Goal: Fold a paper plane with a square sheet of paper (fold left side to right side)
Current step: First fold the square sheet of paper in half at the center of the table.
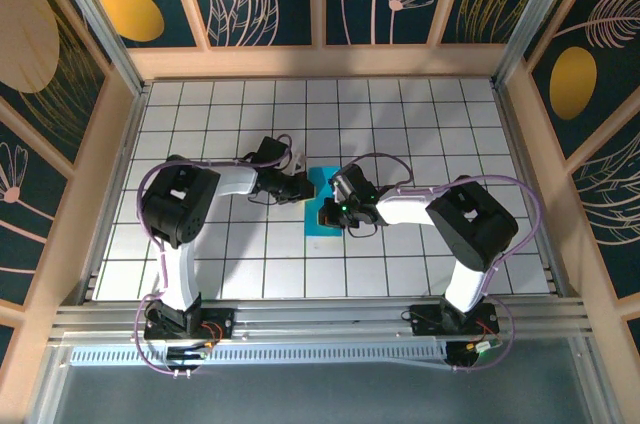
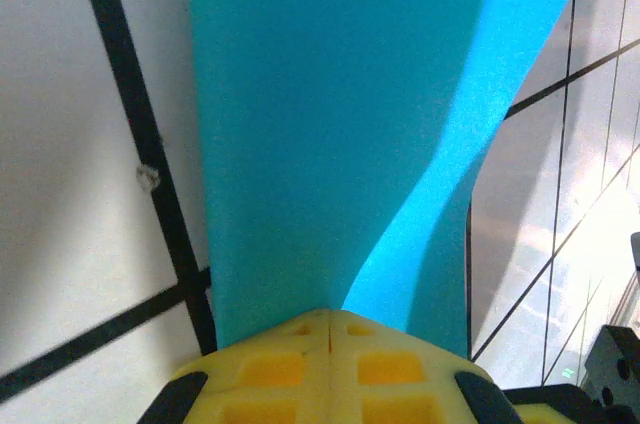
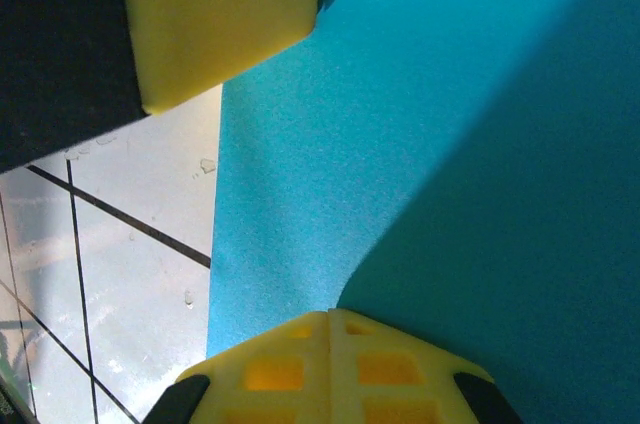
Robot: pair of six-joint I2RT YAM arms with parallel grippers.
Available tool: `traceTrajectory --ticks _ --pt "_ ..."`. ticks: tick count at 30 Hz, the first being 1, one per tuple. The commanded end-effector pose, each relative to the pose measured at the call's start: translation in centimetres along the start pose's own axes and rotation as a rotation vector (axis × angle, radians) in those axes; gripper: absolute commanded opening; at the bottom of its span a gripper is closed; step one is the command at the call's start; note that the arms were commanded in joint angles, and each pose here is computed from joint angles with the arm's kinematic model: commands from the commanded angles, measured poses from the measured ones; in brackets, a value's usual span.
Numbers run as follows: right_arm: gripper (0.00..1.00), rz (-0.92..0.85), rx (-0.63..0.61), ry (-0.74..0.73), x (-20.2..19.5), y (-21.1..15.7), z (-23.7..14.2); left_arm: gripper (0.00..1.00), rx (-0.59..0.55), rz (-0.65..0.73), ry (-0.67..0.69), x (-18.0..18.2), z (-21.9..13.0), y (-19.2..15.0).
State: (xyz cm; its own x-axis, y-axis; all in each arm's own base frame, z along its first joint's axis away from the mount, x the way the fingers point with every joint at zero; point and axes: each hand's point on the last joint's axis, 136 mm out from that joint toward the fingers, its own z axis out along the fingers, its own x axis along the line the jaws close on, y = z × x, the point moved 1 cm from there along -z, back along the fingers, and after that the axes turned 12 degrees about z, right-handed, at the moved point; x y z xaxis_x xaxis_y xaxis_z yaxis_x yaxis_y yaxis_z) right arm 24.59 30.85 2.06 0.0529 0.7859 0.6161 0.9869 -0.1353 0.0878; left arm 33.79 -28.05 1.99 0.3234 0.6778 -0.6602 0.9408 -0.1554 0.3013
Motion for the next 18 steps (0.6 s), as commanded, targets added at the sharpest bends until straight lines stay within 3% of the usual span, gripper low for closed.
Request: traceTrajectory --ticks 1,18 --pt "0.00 0.069 0.099 -0.321 -8.8 -3.8 0.8 0.00 -0.069 -0.012 0.127 3.6 0.1 2.3" --pt "0.00 0.071 0.105 -0.330 -9.3 -4.2 0.8 0.00 -0.136 -0.009 0.179 6.0 -0.1 8.3"
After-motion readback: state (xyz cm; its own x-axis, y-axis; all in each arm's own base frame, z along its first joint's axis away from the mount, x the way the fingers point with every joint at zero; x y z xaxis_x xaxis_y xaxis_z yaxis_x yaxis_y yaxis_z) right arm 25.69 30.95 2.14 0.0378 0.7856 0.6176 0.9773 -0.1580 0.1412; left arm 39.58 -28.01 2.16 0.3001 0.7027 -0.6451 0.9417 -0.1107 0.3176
